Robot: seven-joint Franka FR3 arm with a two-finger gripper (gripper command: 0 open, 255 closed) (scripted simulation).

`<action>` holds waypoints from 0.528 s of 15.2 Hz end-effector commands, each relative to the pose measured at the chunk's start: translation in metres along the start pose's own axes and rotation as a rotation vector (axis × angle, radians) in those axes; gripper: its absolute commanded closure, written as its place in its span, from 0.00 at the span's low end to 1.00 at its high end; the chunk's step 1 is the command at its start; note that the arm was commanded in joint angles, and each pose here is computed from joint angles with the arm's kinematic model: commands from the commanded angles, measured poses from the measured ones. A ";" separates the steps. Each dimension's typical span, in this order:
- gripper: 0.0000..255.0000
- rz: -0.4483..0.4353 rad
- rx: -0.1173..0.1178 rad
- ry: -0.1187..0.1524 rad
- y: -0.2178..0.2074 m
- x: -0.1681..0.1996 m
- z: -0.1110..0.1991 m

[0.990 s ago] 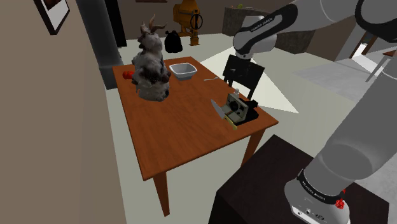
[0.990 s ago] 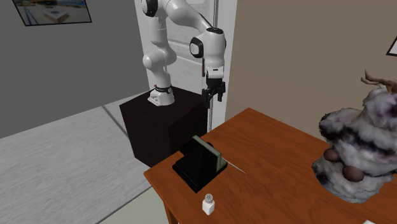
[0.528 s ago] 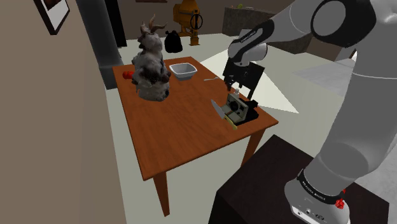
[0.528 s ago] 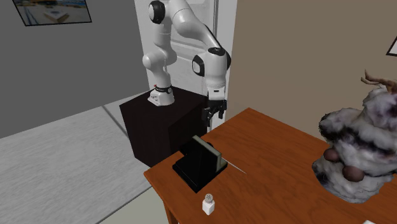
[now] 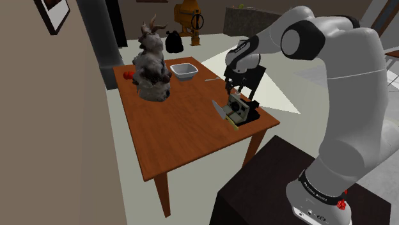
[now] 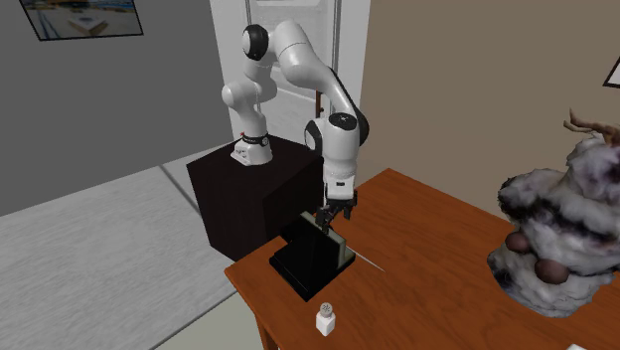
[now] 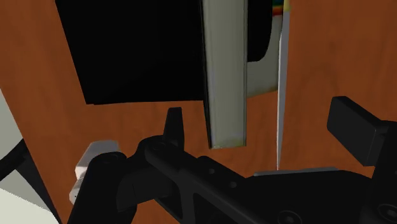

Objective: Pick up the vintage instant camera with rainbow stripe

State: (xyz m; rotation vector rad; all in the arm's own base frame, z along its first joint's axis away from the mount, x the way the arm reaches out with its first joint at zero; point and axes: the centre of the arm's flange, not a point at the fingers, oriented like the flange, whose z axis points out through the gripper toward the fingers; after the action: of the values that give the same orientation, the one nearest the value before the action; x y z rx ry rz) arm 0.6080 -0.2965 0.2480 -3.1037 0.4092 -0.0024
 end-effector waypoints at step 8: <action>0.00 0.006 0.001 -0.004 0.010 0.008 0.054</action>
State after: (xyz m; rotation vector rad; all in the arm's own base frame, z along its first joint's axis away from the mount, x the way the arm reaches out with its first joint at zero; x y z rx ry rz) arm 0.6121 -0.3080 0.2017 -3.1010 0.4178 0.0044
